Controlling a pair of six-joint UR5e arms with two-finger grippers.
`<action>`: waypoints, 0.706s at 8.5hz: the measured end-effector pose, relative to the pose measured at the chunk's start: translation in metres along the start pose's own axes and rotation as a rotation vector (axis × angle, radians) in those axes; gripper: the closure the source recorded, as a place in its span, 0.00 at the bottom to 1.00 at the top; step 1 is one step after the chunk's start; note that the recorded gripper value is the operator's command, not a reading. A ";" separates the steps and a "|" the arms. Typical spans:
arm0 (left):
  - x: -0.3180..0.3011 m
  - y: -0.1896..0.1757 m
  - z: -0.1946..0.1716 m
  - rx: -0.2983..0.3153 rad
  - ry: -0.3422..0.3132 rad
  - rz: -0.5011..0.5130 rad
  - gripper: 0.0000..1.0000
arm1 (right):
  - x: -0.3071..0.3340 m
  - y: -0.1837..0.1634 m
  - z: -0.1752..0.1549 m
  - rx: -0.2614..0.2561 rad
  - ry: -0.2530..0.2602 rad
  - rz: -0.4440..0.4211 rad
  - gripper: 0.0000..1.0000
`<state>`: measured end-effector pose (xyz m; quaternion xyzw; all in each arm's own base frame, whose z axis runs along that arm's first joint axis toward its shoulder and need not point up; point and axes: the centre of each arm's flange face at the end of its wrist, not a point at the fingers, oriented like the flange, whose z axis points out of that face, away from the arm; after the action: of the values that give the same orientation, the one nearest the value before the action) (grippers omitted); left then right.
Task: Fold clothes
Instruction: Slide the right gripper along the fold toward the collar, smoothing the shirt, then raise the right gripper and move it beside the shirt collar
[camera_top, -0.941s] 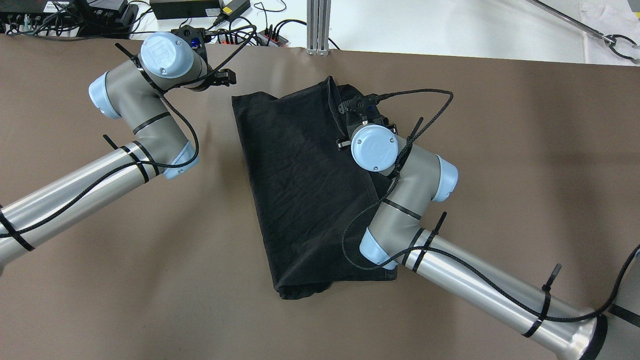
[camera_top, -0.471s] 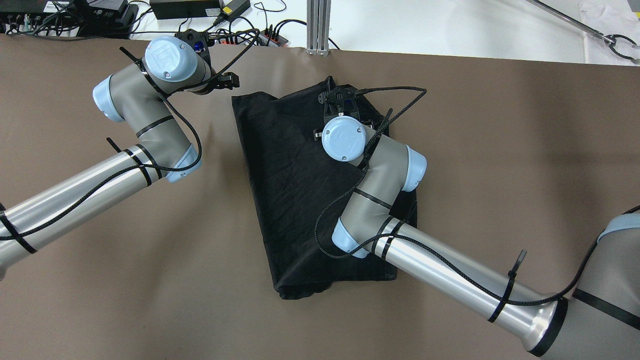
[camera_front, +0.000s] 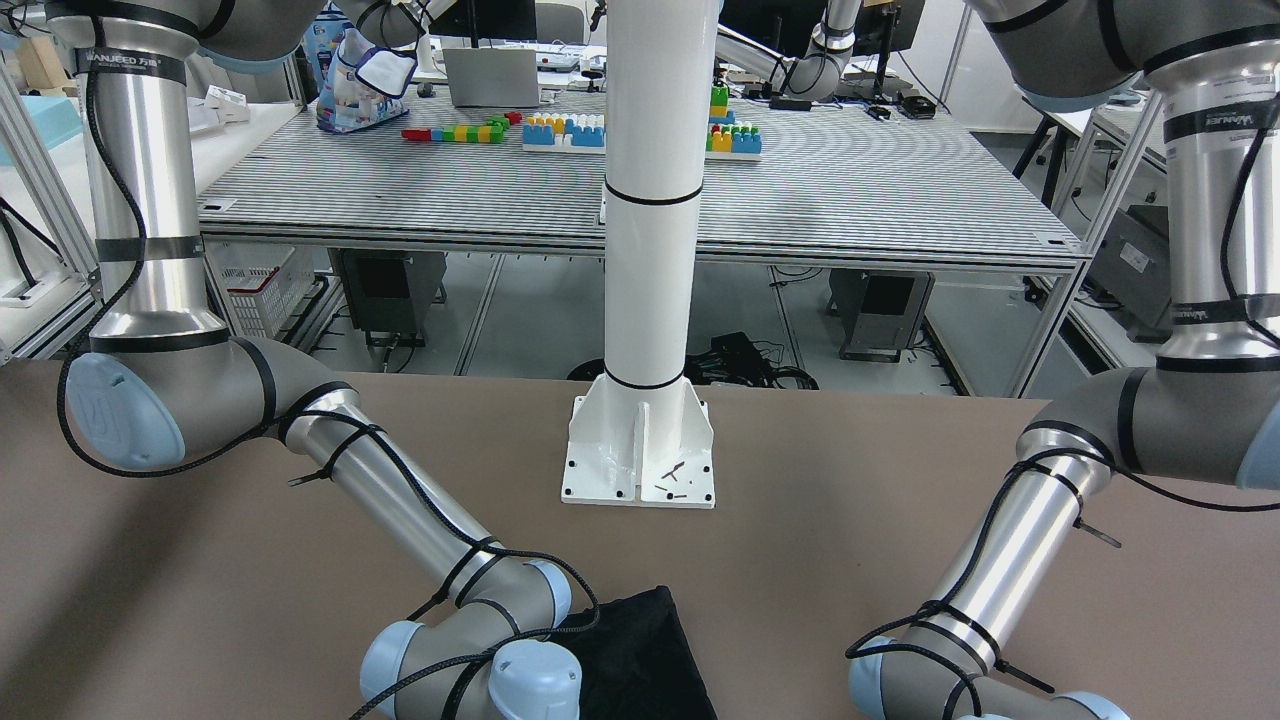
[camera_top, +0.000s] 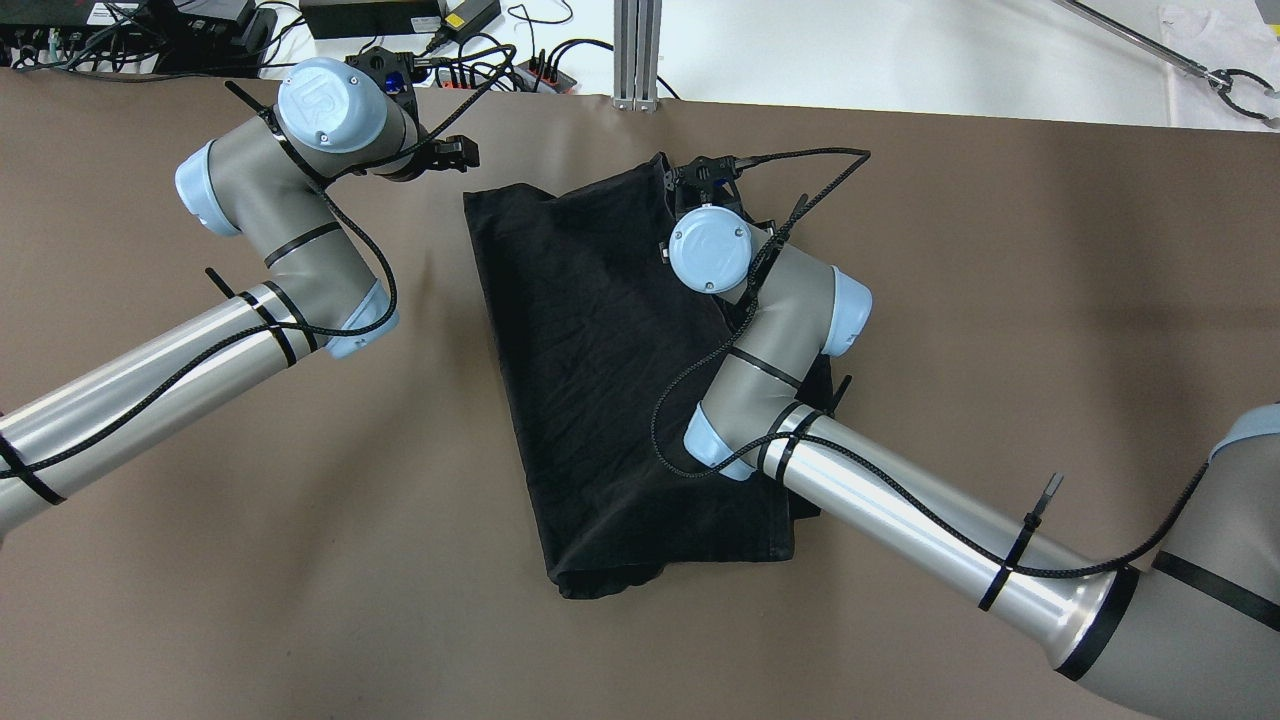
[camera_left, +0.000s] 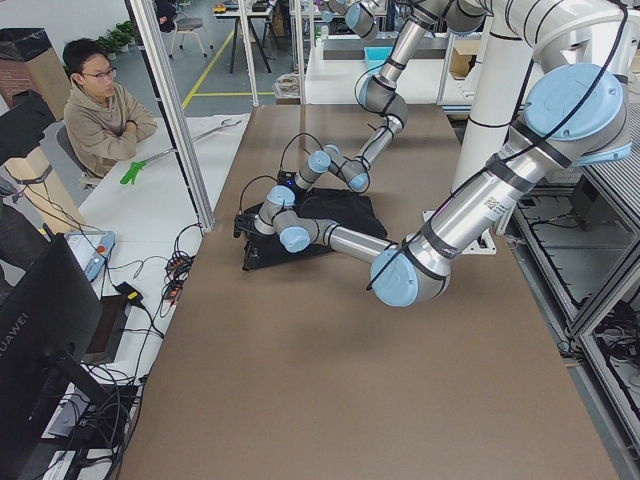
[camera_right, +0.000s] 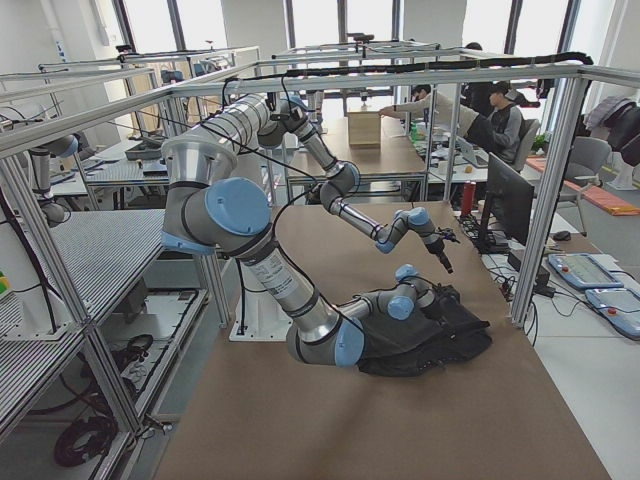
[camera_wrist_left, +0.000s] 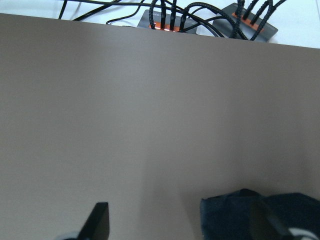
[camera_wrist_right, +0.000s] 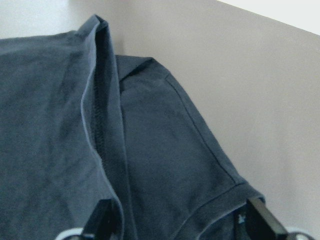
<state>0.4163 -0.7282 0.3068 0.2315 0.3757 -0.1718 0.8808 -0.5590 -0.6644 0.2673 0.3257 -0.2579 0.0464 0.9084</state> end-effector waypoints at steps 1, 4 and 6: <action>0.000 0.000 -0.001 0.000 0.002 -0.001 0.00 | 0.017 0.002 0.010 0.000 0.012 -0.016 0.06; -0.001 -0.001 -0.001 0.000 0.004 -0.003 0.00 | 0.081 0.004 0.034 0.004 0.008 -0.055 0.06; 0.000 -0.001 -0.002 0.000 0.004 -0.004 0.00 | 0.100 -0.019 0.019 0.001 -0.038 -0.054 0.06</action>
<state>0.4149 -0.7278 0.3058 0.2308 0.3780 -0.1730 0.8797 -0.4761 -0.6989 0.3188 0.3338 -0.2661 0.0158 0.9042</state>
